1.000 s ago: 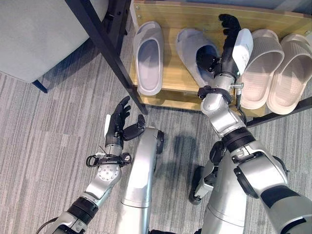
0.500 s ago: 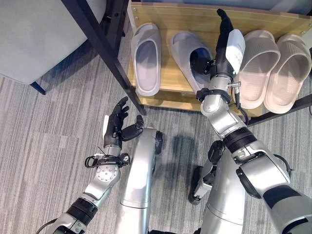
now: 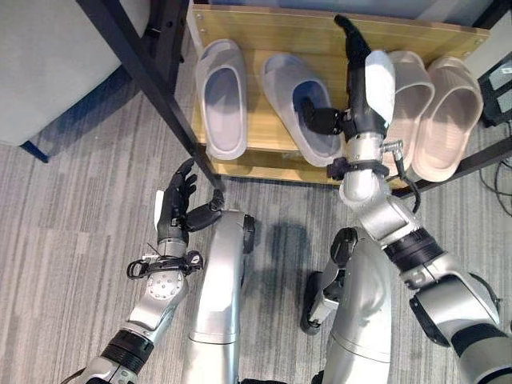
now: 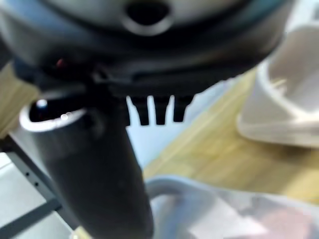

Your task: Arrange the slippers neatly on the shoe rack.

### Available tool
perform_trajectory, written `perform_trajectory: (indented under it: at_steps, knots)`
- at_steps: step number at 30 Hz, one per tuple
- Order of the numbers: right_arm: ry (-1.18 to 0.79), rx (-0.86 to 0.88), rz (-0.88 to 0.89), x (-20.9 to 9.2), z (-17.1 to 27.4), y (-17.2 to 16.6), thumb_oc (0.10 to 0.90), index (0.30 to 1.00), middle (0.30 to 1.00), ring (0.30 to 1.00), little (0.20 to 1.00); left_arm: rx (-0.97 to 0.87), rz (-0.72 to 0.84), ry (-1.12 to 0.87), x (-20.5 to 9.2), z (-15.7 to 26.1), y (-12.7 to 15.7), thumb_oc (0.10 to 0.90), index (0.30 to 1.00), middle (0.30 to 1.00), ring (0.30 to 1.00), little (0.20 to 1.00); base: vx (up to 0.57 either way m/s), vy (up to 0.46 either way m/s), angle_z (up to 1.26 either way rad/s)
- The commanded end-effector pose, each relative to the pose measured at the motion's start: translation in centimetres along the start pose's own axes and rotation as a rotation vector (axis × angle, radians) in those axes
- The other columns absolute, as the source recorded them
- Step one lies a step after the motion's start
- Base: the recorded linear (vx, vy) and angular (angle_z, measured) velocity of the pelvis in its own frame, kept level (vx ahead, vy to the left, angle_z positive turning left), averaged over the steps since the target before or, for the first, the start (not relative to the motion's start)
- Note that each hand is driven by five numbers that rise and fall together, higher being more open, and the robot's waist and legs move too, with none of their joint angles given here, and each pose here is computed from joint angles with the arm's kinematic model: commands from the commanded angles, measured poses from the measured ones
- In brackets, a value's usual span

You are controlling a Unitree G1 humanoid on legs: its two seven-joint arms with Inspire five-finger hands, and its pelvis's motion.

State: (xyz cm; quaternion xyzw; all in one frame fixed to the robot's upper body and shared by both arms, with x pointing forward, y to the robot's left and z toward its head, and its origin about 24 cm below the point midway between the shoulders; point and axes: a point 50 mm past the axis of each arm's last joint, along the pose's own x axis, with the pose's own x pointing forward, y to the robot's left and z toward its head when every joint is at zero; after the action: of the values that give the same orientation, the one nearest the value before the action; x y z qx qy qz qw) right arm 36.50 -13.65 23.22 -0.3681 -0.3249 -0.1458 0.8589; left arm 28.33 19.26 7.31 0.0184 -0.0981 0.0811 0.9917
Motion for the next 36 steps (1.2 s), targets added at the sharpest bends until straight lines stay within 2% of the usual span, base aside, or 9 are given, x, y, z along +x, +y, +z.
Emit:
perform_trajectory:
  at_steps: [1,5,12,19,26,36]
  knots:
    - [-0.264,0.026,-0.139,2.8,5.1,-4.0,0.800,0.900,0.900,0.900,0.900,0.026,-0.089,0.092,-2.5,-2.1,-1.4,0.800,0.900,0.900,0.900,0.900,-0.02,0.031,-0.11]
    - [-0.280,0.064,-0.137,2.1,5.1,-4.6,0.800,0.900,0.900,0.900,0.900,0.026,-0.062,0.095,-2.5,-2.1,-0.7,0.800,0.900,0.900,0.900,0.900,-0.02,0.028,-0.07]
    - [-0.290,0.223,-0.119,-1.0,5.2,-4.7,0.800,0.900,0.900,0.900,0.900,0.037,-0.058,0.091,-2.7,-2.0,-0.5,0.800,0.900,0.900,0.900,0.900,0.00,0.003,-0.05]
    - [-0.274,0.261,-0.109,-2.4,4.9,-4.6,0.800,0.900,0.900,0.900,0.900,0.037,-0.041,0.100,-3.1,-2.1,0.0,0.800,0.900,0.900,0.900,0.900,0.00,0.000,0.00]
    - [-0.212,0.356,-0.078,-4.4,4.4,-3.3,0.800,0.900,0.900,0.900,0.900,0.042,-0.035,0.109,-3.6,-2.3,0.2,0.800,0.900,0.900,0.900,0.900,0.00,0.007,-0.03]
    - [-0.166,0.426,-0.036,-5.5,4.4,-1.5,0.800,0.900,0.900,0.900,0.900,0.060,-0.046,0.104,-3.6,-2.4,-0.4,0.800,0.900,0.900,0.900,0.900,0.00,0.005,-0.02]
